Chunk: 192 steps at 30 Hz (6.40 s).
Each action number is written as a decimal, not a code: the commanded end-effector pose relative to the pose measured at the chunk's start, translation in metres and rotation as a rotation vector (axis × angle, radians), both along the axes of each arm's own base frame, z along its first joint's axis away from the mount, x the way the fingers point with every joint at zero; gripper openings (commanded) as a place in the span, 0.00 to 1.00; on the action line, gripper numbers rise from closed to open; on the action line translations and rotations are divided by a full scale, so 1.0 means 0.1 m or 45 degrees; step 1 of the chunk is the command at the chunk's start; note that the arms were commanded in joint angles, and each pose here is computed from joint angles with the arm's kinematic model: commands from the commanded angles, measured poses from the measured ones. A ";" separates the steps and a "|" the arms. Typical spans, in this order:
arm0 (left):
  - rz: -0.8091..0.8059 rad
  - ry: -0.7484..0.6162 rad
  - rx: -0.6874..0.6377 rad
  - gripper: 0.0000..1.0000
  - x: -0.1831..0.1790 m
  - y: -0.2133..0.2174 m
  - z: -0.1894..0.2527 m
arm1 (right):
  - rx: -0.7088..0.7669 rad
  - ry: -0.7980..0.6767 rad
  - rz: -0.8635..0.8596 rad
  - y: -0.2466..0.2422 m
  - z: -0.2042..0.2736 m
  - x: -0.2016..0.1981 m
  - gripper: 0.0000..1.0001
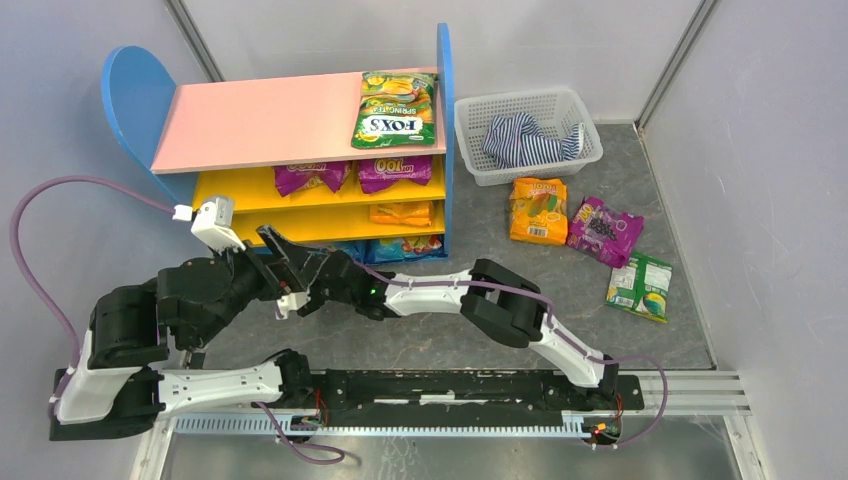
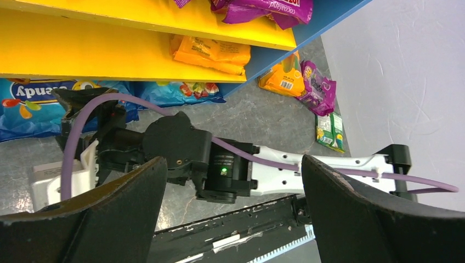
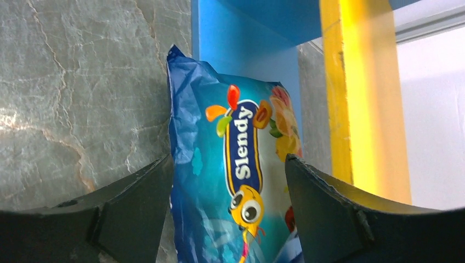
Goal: Place and organize the candy bags onto the shelf
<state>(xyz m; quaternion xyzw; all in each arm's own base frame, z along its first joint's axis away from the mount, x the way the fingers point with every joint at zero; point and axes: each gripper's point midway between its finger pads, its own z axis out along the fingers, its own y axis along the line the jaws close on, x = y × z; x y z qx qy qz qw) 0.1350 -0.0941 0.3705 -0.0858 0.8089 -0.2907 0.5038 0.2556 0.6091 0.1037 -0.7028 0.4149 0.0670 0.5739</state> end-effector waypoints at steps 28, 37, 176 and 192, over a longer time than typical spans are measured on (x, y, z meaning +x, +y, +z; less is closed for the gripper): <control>0.047 -0.017 -0.055 0.98 0.06 -0.04 0.09 | 0.199 -0.035 -0.399 0.20 -0.22 0.95 0.43; 0.043 -0.020 -0.024 1.00 0.09 -0.11 0.10 | 0.194 -0.055 -0.487 0.09 -0.28 1.22 0.39; -0.451 0.539 0.020 0.69 0.04 -2.07 -2.98 | 0.386 1.038 -0.903 -3.95 -0.28 -0.96 0.98; -0.496 0.524 -0.125 0.06 -0.05 -2.04 -2.55 | 0.249 0.503 -0.458 -3.42 0.41 -1.34 0.98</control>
